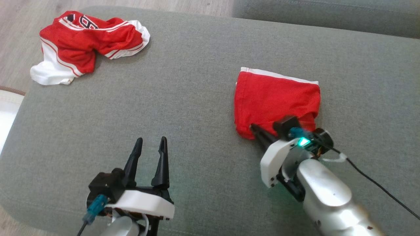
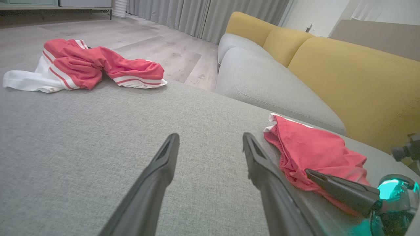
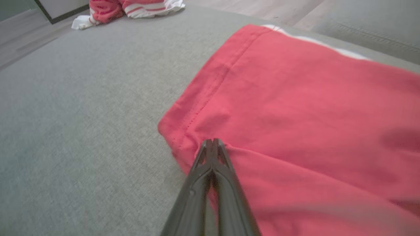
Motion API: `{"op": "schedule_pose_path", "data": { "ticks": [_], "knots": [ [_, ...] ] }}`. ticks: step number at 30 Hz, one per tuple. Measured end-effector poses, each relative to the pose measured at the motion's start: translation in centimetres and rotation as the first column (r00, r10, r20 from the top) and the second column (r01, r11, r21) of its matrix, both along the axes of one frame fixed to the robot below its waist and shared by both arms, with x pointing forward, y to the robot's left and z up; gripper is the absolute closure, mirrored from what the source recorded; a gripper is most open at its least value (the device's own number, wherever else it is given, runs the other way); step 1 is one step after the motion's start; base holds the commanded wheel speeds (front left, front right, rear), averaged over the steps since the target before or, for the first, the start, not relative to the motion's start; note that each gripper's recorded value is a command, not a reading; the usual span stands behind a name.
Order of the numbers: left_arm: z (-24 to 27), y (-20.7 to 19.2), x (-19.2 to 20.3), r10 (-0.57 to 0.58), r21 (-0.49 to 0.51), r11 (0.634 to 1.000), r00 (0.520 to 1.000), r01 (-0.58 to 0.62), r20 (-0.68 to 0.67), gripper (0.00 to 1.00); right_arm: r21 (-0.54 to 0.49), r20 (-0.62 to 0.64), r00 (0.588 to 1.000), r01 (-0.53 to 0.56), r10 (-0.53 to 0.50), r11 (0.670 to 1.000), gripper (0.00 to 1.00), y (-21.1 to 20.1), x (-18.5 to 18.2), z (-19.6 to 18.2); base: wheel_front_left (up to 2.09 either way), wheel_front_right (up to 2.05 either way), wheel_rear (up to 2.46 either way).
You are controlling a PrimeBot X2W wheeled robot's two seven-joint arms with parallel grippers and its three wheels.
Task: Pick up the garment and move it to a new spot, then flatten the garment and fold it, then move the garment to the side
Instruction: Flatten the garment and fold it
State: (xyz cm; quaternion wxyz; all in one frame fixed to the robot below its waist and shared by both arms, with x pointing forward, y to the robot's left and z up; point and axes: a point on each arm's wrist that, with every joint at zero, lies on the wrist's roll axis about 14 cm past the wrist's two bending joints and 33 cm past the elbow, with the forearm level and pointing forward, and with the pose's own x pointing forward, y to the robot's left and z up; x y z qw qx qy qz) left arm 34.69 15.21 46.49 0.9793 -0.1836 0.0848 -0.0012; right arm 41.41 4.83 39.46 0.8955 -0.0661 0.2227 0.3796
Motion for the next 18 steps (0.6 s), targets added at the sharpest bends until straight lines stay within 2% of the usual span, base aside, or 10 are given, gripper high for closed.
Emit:
{"op": "schedule_pose_path", "data": {
  "ticks": [7,11,12,13,14,15,18],
  "knots": [
    [-0.2,0.3,0.0,0.011,0.002,1.000,1.000,-0.011,-0.003,0.00,-0.036,-0.044,0.995,-0.089,0.087,0.995,1.00,1.4,-2.0,-1.4,0.00,0.00,0.00],
    [-0.3,0.3,0.0,0.009,0.004,1.000,1.000,-0.009,-0.006,0.00,-0.004,0.005,0.995,-0.098,0.098,0.995,1.00,2.0,-1.5,-0.2,0.00,0.00,0.00],
    [-0.3,0.2,0.0,0.009,0.004,1.000,1.000,-0.009,-0.004,0.00,0.009,0.027,0.995,-0.094,0.093,0.996,0.68,2.0,-1.1,0.4,0.00,0.00,0.00],
    [-0.2,0.2,0.1,0.008,0.004,1.000,1.000,-0.008,-0.002,0.00,0.024,0.049,0.995,-0.088,0.087,0.996,0.43,2.0,-0.8,0.9,0.00,0.00,0.00],
    [-0.1,0.2,0.1,0.008,0.004,1.000,1.000,-0.008,0.002,0.00,0.039,0.069,0.995,-0.081,0.078,0.996,0.05,1.9,-0.5,1.5,0.00,0.00,0.00],
    [0.0,0.2,0.2,0.006,0.004,1.000,1.000,-0.006,0.006,0.00,0.055,0.087,0.994,-0.069,0.064,0.996,0.00,1.8,-0.1,2.1,0.00,0.00,0.00],
    [0.4,0.1,0.4,-0.001,0.006,1.000,1.000,0.001,0.020,0.00,0.108,0.140,0.990,-0.031,0.016,0.994,0.00,1.1,0.8,3.9,0.00,0.00,0.00]
  ]
}}
